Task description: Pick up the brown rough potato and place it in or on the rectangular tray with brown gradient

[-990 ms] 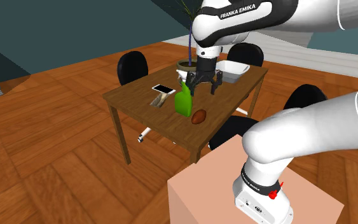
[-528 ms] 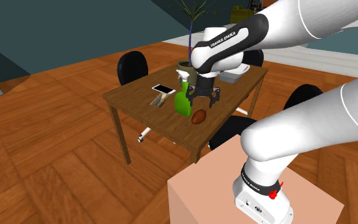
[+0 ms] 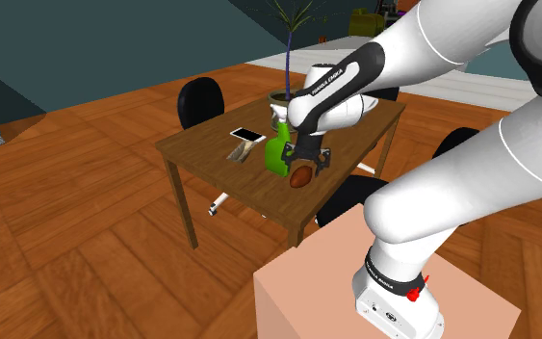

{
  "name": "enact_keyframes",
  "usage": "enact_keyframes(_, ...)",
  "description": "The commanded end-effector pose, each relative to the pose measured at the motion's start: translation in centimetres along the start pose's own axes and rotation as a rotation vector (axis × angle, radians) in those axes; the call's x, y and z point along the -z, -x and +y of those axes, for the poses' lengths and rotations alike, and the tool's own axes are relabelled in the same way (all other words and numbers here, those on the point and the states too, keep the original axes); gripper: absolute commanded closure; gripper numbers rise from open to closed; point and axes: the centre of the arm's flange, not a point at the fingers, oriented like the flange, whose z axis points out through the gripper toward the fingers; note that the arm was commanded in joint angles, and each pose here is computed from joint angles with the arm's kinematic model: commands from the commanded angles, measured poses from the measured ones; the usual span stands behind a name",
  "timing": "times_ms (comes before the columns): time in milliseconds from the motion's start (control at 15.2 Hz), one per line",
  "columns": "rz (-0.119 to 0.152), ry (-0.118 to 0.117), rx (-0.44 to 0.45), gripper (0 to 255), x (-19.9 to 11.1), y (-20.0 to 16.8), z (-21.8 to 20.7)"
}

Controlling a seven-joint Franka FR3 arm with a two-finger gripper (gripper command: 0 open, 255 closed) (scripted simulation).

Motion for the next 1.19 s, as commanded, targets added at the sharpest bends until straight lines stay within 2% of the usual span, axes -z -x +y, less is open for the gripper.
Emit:
enact_keyframes(0,0.001,0.0,0.0,0,-0.97,0.1,0.02)
enact_keyframes(462,0.001,0.0,0.0,0,-0.97,0.1,0.02)
enact_keyframes(528,0.001,0.0,0.0,255,-0.97,0.1,0.02)
enact_keyframes(1122,0.001,0.0,0.0,255,-0.97,0.1,0.02)
